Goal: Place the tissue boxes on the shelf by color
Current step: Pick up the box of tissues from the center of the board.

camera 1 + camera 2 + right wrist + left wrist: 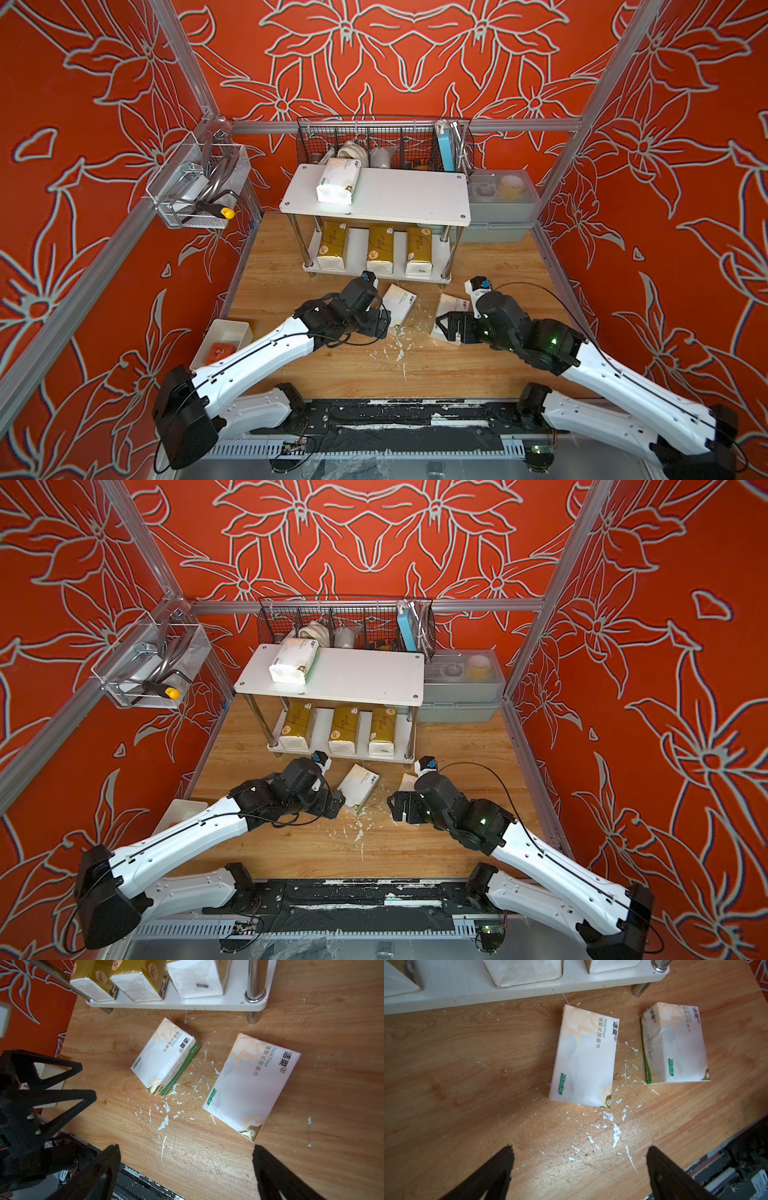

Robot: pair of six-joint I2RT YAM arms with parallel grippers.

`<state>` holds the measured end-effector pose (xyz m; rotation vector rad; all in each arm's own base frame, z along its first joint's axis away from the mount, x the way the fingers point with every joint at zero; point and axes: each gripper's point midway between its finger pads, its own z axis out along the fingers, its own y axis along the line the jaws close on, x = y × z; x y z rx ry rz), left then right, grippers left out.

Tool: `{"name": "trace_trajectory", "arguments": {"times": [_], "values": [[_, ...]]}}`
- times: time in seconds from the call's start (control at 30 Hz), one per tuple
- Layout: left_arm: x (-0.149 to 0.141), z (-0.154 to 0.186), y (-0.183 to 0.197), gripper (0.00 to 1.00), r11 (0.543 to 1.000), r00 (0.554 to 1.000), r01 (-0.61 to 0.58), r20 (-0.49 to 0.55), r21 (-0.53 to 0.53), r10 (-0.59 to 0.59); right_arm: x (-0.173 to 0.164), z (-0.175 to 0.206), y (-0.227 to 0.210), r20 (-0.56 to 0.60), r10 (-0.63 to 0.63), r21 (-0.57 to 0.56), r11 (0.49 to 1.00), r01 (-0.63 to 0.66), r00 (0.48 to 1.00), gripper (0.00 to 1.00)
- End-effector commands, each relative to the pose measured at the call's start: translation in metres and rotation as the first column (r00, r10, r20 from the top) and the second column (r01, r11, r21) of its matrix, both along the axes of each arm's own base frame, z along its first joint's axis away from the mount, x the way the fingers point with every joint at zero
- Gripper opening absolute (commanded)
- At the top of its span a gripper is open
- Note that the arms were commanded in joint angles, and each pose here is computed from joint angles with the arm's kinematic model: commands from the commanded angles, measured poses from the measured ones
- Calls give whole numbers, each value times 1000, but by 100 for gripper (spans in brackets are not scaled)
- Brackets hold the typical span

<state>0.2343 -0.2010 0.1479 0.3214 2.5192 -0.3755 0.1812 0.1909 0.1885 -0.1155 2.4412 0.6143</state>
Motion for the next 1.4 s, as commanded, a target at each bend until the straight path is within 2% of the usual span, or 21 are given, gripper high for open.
{"name": "trace_trajectory", "arguments": {"times": [0.0,0.4,0.77,1.37], "values": [[9,-5,-14,99,1000,999,4,37,-14,-3,-1,-4,1,-16,-13,35,999,13,1000,99],[13,-42,-46,99,991,994,107,9,75,-108,-9,-21,10,-70,6,81,997,0,998,99],[30,-65,-44,99,971,992,115,26,208,-123,-10,-24,5,-69,-1,71,997,6,998,99],[46,-88,-44,98,946,992,103,38,307,-121,-11,-22,0,-59,-9,65,998,13,998,99]]}}
